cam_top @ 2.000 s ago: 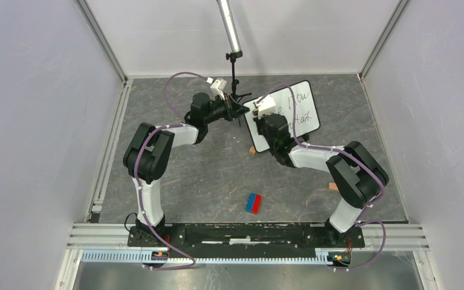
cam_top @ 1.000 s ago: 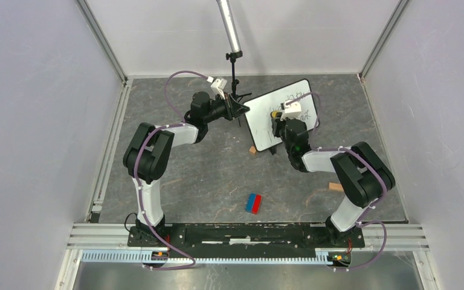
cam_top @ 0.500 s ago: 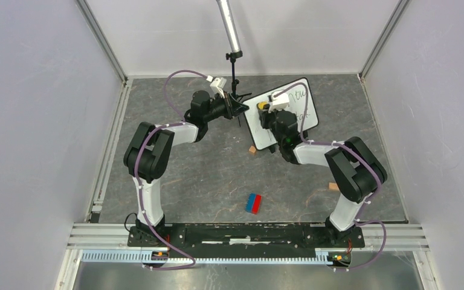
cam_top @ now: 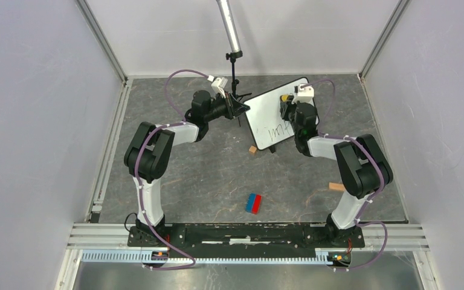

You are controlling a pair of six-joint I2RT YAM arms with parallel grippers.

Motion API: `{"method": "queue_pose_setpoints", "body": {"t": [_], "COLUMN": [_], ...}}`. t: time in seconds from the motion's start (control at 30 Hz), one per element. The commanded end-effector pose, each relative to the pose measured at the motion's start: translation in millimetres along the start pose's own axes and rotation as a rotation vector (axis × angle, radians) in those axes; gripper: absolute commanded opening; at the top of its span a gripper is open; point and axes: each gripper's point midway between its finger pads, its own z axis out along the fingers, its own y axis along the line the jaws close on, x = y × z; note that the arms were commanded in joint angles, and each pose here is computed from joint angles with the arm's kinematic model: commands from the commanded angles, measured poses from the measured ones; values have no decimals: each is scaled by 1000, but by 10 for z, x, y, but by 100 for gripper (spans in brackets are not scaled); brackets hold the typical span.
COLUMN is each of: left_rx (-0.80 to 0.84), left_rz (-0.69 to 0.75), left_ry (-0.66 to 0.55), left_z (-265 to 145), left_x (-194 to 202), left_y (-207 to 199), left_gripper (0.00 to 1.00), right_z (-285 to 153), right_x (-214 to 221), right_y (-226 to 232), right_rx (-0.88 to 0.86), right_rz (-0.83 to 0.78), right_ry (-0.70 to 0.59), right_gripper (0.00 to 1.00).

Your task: Erase the whiteboard

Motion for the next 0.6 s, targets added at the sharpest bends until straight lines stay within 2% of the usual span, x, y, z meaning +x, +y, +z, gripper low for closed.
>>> {"method": "queue_pose_setpoints", "body": {"t": [0.0,0.13,0.2,0.23,0.27,0.3,0.37,0.43,0.57], "left_rx": [70,66,57,44,27,26,49,68,76], "left_rz": [76,69,59,44,25,-1,-34,-57,-83], "left_ry": [52,57,53,49,37,26,13,5,7], "left_z": [71,75,79,79,79,84,96,101,118], "left_x": [118,127,115,113,97,94,108,140,227], "left_y": [-132,-116,-110,-92,-72,-72,-110,-146,-168], "left_gripper": [2,2,4,9,20,37,48,50,44], "right_z": [-110,-228,-273,-296,-311,-331,-373,-418,-509], "right_x": [480,436,434,441,439,449,459,459,522], "right_y": [257,686,723,685,649,603,531,476,424], "right_rx": [-62,-160,-176,-164,-152,-139,-123,-113,-109], "right_rz": [-119,-178,-155,-136,-127,-123,-122,-126,-132], "right_ry": [151,112,100,97,95,98,98,96,107], "right_gripper": [8,8,8,9,9,9,9,9,9]}}
